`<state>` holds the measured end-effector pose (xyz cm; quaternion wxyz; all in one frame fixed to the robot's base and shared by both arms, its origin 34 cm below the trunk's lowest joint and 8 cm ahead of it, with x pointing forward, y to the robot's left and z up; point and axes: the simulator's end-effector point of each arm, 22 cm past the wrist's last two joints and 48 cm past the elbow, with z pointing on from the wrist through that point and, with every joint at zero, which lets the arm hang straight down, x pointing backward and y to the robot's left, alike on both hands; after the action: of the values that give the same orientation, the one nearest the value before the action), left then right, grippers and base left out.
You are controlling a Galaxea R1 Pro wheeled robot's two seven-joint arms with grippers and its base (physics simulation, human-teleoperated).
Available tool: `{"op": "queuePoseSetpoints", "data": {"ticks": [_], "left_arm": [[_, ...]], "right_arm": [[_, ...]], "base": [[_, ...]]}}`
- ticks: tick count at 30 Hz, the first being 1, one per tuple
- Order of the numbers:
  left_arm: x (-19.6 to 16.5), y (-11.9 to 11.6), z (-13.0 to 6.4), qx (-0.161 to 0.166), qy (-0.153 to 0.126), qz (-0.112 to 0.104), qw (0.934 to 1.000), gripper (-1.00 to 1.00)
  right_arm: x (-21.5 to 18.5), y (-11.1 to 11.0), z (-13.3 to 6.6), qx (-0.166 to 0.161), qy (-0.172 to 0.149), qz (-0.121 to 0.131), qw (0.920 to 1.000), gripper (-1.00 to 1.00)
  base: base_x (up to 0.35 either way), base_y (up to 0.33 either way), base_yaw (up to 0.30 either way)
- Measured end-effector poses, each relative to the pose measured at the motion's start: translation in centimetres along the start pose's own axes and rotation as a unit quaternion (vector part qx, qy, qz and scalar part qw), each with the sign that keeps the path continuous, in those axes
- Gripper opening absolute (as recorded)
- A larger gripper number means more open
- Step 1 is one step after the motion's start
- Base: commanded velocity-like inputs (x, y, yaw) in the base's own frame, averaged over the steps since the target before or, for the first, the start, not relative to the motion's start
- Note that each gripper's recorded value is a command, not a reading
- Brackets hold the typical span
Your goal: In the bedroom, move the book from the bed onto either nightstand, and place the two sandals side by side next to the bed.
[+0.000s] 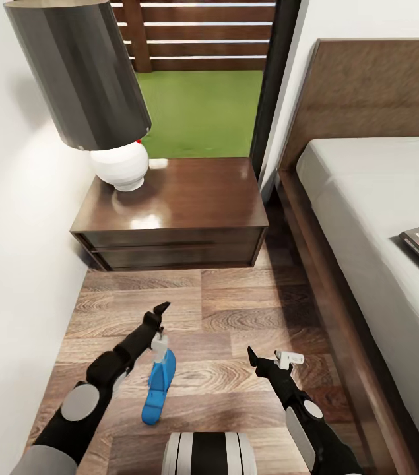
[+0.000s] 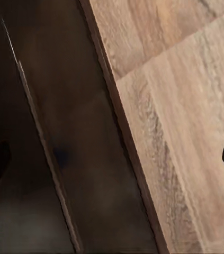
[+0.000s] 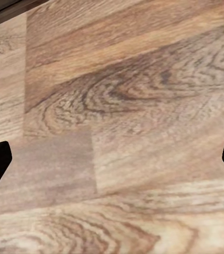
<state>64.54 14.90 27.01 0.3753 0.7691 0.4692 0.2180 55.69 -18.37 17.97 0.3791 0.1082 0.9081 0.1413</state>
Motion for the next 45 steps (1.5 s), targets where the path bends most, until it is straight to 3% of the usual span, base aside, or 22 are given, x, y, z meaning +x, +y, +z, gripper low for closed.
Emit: {"op": "queuePoseSetpoints", "data": {"ticks": [2, 5, 16, 20, 23, 29, 33, 35, 36, 37, 41, 45], "left_arm": [[0.6, -0.2, 0.0, 0.022, 0.010, 0.056, 0.9981, 1.00], [1.1, -0.2, 0.0, 0.037, 0.020, 0.098, 0.9943, 1.00], [-0.1, 0.2, 0.3, 0.040, 0.013, 0.112, 0.9928, 1.00], [-2.4, -0.4, 0.3, 0.050, -0.026, 0.140, 0.9885, 1.00], [-3.0, -0.9, 0.3, 0.062, -0.039, 0.182, 0.9806, 1.00], [-4.2, -0.8, 0.1, 0.066, -0.065, 0.213, 0.9726, 1.00], [-6.7, -0.4, -0.7, 0.067, -0.131, 0.241, 0.9594, 1.00], [-7.8, -0.6, -1.6, 0.077, -0.168, 0.271, 0.9447, 1.00], [-7.8, -0.7, -2.2, 0.094, -0.179, 0.303, 0.9313, 1.00], [-7.6, -0.7, -2.5, 0.105, -0.183, 0.321, 0.9233, 1.00], [-7.4, -1.5, -3.7, 0.138, -0.204, 0.356, 0.9016, 1.00], [-7.2, -2.0, -4.0, 0.152, -0.207, 0.362, 0.8961, 1.00]], "right_arm": [[0.0, 0.0, 0.0, 0.000, 0.000, 0.000, 1.0000, 1.00], [0.0, 0.0, 0.0, 0.000, 0.001, 0.000, 1.0000, 1.00], [0.3, -0.1, 0.0, 0.001, 0.003, 0.000, 1.0000, 1.00], [0.3, -0.1, 0.0, 0.001, 0.003, 0.000, 1.0000, 1.00], [0.3, -0.1, 0.0, 0.001, 0.003, 0.000, 1.0000, 1.00], [0.3, -0.1, 0.0, 0.001, 0.003, 0.000, 1.0000, 1.00], [0.3, -0.1, 0.0, 0.001, 0.003, 0.000, 1.0000, 1.00], [0.3, -0.1, 0.0, 0.001, 0.003, 0.000, 1.0000, 1.00], [0.3, -0.1, 0.0, 0.001, 0.003, 0.000, 1.0000, 1.00], [0.3, -0.1, 0.0, 0.001, 0.003, 0.000, 1.0000, 1.00], [0.3, -0.1, 0.0, 0.001, 0.003, 0.000, 1.0000, 1.00], [0.2, 0.0, 0.0, 0.000, 0.003, 0.000, 1.0000, 1.00]], "base": [[0.000, 0.000, 0.000], [0.000, 0.000, 0.000], [0.000, 0.000, 0.000], [0.000, 0.000, 0.000], [0.000, 0.000, 0.000], [0.000, 0.000, 0.000], [0.000, 0.000, 0.000], [0.000, 0.000, 0.000], [0.000, 0.000, 0.000], [0.000, 0.000, 0.000], [0.000, 0.000, 0.000], [0.000, 0.000, 0.000]]}}
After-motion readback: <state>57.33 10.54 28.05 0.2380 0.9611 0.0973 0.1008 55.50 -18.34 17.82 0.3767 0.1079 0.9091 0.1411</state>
